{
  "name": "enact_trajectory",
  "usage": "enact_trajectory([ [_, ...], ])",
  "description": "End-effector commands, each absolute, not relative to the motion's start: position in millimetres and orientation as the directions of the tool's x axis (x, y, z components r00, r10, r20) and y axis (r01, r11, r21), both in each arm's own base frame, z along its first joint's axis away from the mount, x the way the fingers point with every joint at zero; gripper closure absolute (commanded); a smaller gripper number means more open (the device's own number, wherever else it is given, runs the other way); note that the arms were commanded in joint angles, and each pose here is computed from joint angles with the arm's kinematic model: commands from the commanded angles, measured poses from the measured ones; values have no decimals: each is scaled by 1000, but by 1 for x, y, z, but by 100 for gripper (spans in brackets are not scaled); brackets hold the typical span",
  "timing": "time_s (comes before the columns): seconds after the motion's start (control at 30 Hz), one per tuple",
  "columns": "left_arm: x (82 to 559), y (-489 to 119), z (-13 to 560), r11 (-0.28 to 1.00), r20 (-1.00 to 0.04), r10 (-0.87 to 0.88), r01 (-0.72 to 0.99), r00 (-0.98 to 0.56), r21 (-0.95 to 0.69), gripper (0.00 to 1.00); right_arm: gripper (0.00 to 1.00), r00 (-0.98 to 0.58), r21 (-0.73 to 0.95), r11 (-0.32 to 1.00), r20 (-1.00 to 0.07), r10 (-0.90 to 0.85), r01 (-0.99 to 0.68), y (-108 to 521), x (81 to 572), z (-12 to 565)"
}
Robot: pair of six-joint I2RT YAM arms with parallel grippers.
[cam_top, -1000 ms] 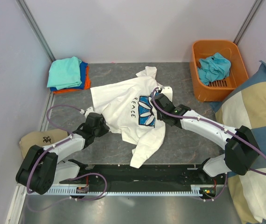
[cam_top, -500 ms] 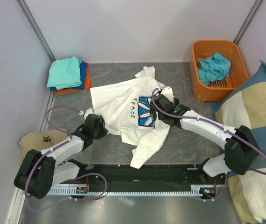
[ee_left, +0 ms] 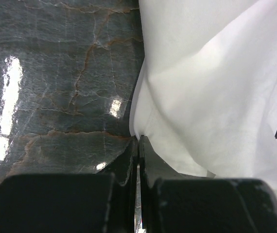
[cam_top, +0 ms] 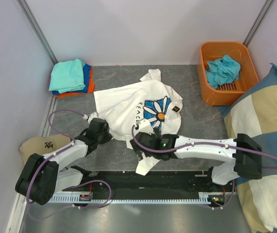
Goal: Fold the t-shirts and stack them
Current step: Flatten the tshirt out
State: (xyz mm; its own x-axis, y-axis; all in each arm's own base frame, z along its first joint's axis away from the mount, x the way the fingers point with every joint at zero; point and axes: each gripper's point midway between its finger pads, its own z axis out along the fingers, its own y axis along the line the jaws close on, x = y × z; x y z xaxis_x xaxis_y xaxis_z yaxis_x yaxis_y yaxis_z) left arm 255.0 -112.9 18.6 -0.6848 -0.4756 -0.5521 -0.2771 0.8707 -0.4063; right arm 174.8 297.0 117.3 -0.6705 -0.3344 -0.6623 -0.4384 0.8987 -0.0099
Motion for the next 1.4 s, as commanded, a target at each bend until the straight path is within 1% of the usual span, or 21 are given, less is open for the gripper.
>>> enact_trajectory([
  [0.0, 264, -116, 27, 883, -586, -450, -239, -674, -404, 98, 2, -699, 0, 933, -662, -270, -360, 311, 146, 110],
  [0.13, 264, -117, 29, 888, -591, -437, -220, -678, -404, 98, 2, -701, -31, 944, -662, -265, -328, 324, 123, 100],
  [0.17, 264, -118, 29, 888, -589, -435, -217, -681, -406, 98, 2, -695, -74, 936, -650, -306, -343, 325, 113, 89],
  [0.2, 264, -118, 30, 887, -590, -436, -214, -680, -409, 98, 4, -697, -72, 942, -655, -293, -329, 330, 109, 85],
  [0.27, 264, -120, 31, 889, -589, -427, -199, -686, -412, 98, 5, -690, -80, 932, -651, -317, -353, 343, 97, 79],
  [0.3, 264, -121, 32, 889, -590, -425, -193, -686, -415, 98, 5, -688, -110, 927, -640, -342, -358, 348, 93, 66],
  [0.43, 265, -125, 39, 890, -598, -410, -161, -689, -426, 98, 8, -671, -116, 929, -660, -337, -352, 371, 86, 59],
  [0.63, 264, -124, 42, 897, -612, -396, -143, -684, -419, 98, 20, -659, -147, 943, -683, -315, -298, 364, 92, 55],
  [0.73, 263, -125, 41, 894, -607, -399, -144, -687, -424, 98, 30, -662, -170, 944, -678, -319, -282, 360, 93, 49],
  [0.83, 262, -125, 38, 893, -602, -398, -143, -693, -426, 98, 36, -668, -185, 943, -669, -326, -275, 356, 92, 44],
  [0.93, 262, -125, 37, 894, -602, -396, -143, -694, -424, 98, 39, -678, -191, 942, -656, -331, -275, 354, 90, 40],
  [1.1, 261, -125, 37, 893, -602, -398, -142, -692, -428, 98, 39, -706, -196, 942, -625, -334, -273, 346, 83, 31],
  [1.13, 261, -125, 37, 893, -602, -398, -142, -692, -428, 98, 41, -708, -195, 943, -624, -332, -270, 344, 82, 30],
  [1.17, 261, -125, 37, 893, -602, -398, -142, -692, -428, 98, 45, -708, -198, 942, -621, -335, -271, 342, 81, 29],
  [1.2, 260, -125, 35, 894, -600, -397, -144, -695, -425, 98, 56, -711, -196, 944, -621, -330, -267, 341, 81, 29],
  [1.27, 259, -124, 34, 893, -598, -398, -145, -696, -425, 98, 71, -714, -198, 943, -617, -331, -267, 338, 79, 27],
  [1.3, 258, -124, 34, 892, -597, -399, -146, -696, -427, 98, 88, -715, -197, 944, -617, -329, -264, 337, 79, 26],
  [1.33, 258, -124, 33, 893, -596, -399, -146, -697, -426, 98, 95, -714, -195, 947, -622, -321, -257, 336, 80, 28],
  [1.37, 258, -124, 34, 892, -597, -399, -146, -696, -427, 98, 100, -711, -188, 950, -630, -312, -250, 335, 81, 32],
])
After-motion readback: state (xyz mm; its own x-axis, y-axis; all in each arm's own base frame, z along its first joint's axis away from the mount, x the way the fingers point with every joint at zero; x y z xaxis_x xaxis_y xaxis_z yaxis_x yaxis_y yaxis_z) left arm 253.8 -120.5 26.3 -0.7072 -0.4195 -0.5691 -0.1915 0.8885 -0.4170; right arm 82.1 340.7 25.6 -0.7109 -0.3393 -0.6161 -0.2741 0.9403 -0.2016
